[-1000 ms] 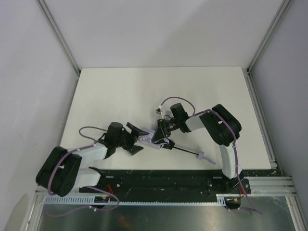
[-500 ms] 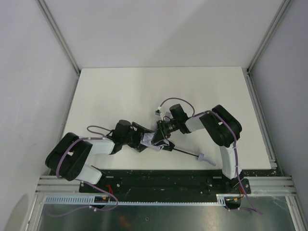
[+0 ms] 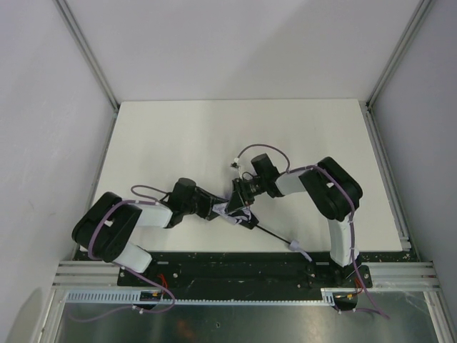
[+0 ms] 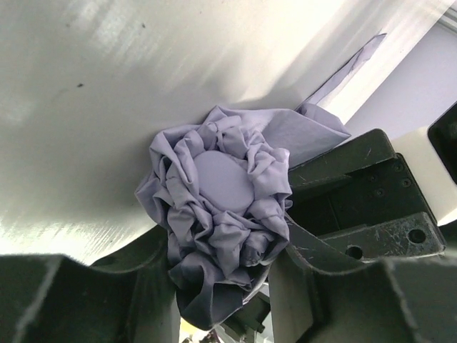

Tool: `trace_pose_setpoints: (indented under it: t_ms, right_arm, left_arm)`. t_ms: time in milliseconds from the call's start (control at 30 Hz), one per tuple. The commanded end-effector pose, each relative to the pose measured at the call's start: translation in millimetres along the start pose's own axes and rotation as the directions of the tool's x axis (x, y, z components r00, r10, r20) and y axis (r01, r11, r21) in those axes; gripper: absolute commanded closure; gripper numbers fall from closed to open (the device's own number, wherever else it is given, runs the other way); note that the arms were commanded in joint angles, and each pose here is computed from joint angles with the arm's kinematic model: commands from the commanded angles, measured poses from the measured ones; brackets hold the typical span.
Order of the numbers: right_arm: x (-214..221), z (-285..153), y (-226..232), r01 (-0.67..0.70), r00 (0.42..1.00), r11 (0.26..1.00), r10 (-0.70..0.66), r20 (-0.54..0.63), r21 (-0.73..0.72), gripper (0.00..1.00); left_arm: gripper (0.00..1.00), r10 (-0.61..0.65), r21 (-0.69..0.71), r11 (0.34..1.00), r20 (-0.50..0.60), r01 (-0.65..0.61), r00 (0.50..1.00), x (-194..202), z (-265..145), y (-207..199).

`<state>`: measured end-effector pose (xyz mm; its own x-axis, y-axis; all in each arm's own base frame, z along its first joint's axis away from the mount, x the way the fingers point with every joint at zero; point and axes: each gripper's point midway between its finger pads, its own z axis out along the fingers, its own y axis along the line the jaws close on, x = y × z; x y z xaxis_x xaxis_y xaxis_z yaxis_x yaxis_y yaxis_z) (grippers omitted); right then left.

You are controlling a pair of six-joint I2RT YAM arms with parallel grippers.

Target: Put away the umbrella

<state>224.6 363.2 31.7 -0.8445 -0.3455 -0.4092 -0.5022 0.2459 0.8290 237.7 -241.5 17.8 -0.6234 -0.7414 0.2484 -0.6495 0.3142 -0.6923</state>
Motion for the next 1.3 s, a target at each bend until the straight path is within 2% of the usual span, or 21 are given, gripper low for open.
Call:
trace_pose_setpoints:
  t_ms: [0, 67, 133, 267, 367, 433, 567, 667, 733, 833, 900, 967, 1000, 1100, 1200, 1267]
  right_arm:
    - [11, 5, 15, -0.015, 0.997, 0.997, 0.021, -0.078, 0.081, 0.64]
    - [-2, -7, 14, 0.021, 0.999, 0.983, -0.013, -0.044, 0.182, 0.43]
    - [-17, -22, 16, 0.081, 0.997, 0.957, -0.082, -0.010, 0.277, 0.27]
    - [-41, -51, 34, 0.281, 0.947, 0.827, -0.321, -0.002, 0.486, 0.11]
    - [-42, -53, 55, 0.458, 0.857, 0.669, -0.506, -0.092, 0.585, 0.07]
    - [-43, -53, 55, 0.520, 0.801, 0.547, -0.579, -0.153, 0.656, 0.07]
    - [-37, -37, 52, 0.603, 0.700, 0.358, -0.667, -0.257, 0.713, 0.07]
    - [-39, -30, 36, 0.612, 0.647, 0.212, -0.688, -0.328, 0.762, 0.08]
    - [-41, -22, 26, 0.621, 0.620, 0.155, -0.697, -0.360, 0.769, 0.09]
    - [-36, -14, 10, 0.644, 0.604, 0.121, -0.687, -0.405, 0.755, 0.13]
    - [-31, -15, -3, 0.643, 0.615, 0.104, -0.660, -0.431, 0.759, 0.17]
    - [-24, -16, -17, 0.639, 0.638, 0.108, -0.628, -0.446, 0.762, 0.25]
    - [-20, -17, -23, 0.636, 0.653, 0.119, -0.609, -0.450, 0.762, 0.33]
    - [-3, -20, -41, 0.627, 0.710, 0.194, -0.540, -0.452, 0.754, 0.62]
    - [10, -16, -41, 0.600, 0.768, 0.332, -0.495, -0.407, 0.728, 0.91]
    - [18, -13, -41, 0.576, 0.801, 0.420, -0.462, -0.381, 0.702, 0.98]
  left_arm:
    - [0.97, 0.169, -0.350, 0.933, 0.237, -0.079, 0.957, -52, -4, 102]
    - [0.99, 0.176, -0.353, 0.931, 0.228, -0.087, 0.958, -51, -5, 102]
    - [1.00, 0.182, -0.357, 0.929, 0.216, -0.096, 0.959, -49, -5, 101]
    - [1.00, 0.164, -0.369, 0.926, 0.190, -0.085, 0.968, -44, -6, 102]
    - [1.00, 0.122, -0.396, 0.917, 0.168, -0.046, 0.978, -37, -8, 109]
    - [1.00, 0.099, -0.408, 0.913, 0.149, -0.030, 0.984, -33, -9, 111]
    - [1.00, 0.075, -0.438, 0.899, 0.122, -0.014, 0.990, -27, -10, 116]
    - [1.00, 0.078, -0.442, 0.897, 0.124, -0.016, 0.989, -29, -11, 115]
    - [1.00, 0.083, -0.440, 0.898, 0.127, -0.019, 0.988, -30, -12, 114]
    - [1.00, 0.083, -0.436, 0.900, 0.128, -0.019, 0.988, -30, -14, 112]
    - [1.00, 0.086, -0.432, 0.902, 0.125, -0.024, 0.988, -30, -14, 109]
    - [1.00, 0.088, -0.427, 0.904, 0.122, -0.027, 0.989, -30, -14, 107]
    - [1.00, 0.089, -0.425, 0.905, 0.121, -0.030, 0.989, -30, -14, 105]
    - [1.00, 0.101, -0.412, 0.910, 0.115, -0.045, 0.988, -30, -15, 100]
    - [1.00, 0.147, -0.397, 0.913, 0.114, -0.091, 0.982, -34, -14, 92]
    - [0.94, 0.175, -0.386, 0.915, 0.113, -0.119, 0.978, -38, -14, 86]
